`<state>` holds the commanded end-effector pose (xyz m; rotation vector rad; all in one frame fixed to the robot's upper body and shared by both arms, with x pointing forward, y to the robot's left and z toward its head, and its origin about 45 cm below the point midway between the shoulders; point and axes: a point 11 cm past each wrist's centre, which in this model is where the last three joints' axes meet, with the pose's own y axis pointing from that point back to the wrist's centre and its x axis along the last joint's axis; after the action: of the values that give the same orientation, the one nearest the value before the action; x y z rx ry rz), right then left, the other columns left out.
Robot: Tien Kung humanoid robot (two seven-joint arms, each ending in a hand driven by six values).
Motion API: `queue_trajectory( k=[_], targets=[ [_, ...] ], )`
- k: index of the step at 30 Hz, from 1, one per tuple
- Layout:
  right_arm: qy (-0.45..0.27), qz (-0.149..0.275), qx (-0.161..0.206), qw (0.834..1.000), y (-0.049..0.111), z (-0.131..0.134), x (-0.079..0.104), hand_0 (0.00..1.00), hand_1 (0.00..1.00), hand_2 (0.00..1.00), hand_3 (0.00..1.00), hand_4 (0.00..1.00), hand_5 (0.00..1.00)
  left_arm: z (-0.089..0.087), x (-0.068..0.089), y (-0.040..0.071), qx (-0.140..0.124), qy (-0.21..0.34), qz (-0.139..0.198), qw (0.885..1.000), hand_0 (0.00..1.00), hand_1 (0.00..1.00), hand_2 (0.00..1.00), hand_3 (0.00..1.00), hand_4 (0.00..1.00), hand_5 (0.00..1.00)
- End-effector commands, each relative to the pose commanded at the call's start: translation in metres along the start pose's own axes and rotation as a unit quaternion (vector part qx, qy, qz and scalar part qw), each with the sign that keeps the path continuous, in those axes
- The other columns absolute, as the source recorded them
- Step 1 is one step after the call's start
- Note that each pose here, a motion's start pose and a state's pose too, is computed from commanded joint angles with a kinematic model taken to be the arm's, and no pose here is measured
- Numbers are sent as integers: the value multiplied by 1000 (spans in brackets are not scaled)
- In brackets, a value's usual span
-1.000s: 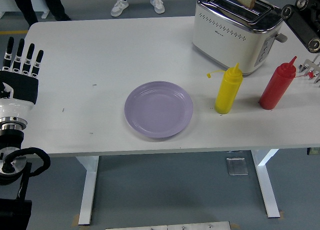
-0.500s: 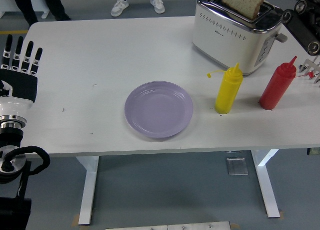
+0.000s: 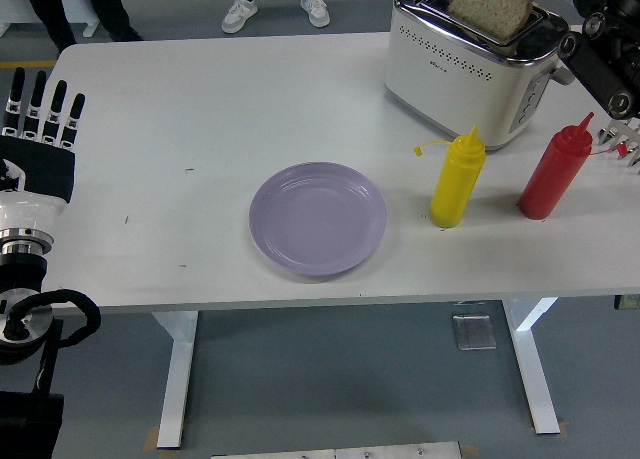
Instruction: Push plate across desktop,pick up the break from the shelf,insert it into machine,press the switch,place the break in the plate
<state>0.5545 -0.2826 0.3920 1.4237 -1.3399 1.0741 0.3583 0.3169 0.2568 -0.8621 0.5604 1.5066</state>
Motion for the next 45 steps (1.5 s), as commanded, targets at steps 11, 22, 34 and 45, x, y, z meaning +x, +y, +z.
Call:
queue_trajectory(
  k=[11,22,34,45],
  targets=[
    [-1,-5,11,1000,0,-1,-1,678,710,858,913,732,322,0,0,0,0,0,1,1000,796,812,832,763,619,998],
    [-24,10,17,1000,3,4,11,749,763,945,969,783,367,0,0,0,-1,1,1,1000,796,812,832,764,618,998],
    [-48,117,-18,992,36,59,54,441,519,698,686,378,197,0,5,3,-1,-1,9,1000,796,812,832,764,618,998],
    [-14,79,-28,996,66,95,43,327,372,641,576,185,177,0,15,5,-1,-3,23,1000,796,812,832,764,617,998]
  ],
)
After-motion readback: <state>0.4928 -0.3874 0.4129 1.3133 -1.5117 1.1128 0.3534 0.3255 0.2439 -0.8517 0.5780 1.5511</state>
